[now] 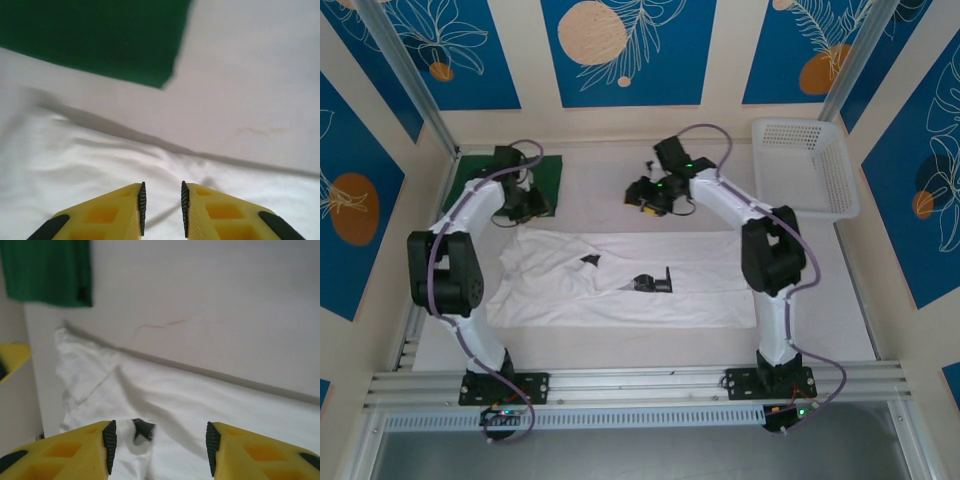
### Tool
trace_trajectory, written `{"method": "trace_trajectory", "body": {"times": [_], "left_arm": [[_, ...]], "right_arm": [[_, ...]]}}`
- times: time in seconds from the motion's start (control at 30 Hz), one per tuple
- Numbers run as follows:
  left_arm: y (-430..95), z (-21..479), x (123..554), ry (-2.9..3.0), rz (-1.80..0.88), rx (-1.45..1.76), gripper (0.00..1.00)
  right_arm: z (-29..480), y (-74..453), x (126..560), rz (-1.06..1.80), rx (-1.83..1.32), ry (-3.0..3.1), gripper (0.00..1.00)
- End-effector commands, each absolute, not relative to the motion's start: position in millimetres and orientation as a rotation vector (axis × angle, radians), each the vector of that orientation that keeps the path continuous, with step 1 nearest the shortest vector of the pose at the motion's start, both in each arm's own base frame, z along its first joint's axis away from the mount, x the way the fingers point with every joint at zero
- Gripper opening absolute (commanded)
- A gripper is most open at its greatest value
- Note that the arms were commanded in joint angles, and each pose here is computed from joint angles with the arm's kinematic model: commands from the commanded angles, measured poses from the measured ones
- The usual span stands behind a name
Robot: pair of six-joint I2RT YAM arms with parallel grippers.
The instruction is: Fold and stack the t-shirts
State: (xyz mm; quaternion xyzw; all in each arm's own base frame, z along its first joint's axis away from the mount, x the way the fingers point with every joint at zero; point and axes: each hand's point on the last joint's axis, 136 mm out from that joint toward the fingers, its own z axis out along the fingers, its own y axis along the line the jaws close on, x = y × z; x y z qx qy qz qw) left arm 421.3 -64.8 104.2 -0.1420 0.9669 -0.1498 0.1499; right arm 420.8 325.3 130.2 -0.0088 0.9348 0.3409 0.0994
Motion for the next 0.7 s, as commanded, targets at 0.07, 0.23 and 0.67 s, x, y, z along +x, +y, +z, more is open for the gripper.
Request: {"method": "trace_trajectory", "body": {"times": [0.07, 0.23, 0.67], "left_arm": [[-64, 47, 397, 2.951, -0.443, -0.577, 0.23], [-58, 29, 397, 3.008, -0.412, -0.608, 0.23], [-50, 16, 389, 3.063, -0.345, -0.614, 0.24]], "right_arm": [[104, 396, 402, 1.147, -0.318, 2.82, 0.52], [83, 434, 406, 1.091, -0.379, 2.837, 0.48], [49, 460, 391, 1.026, -0.456, 2.886, 0.44]]}}
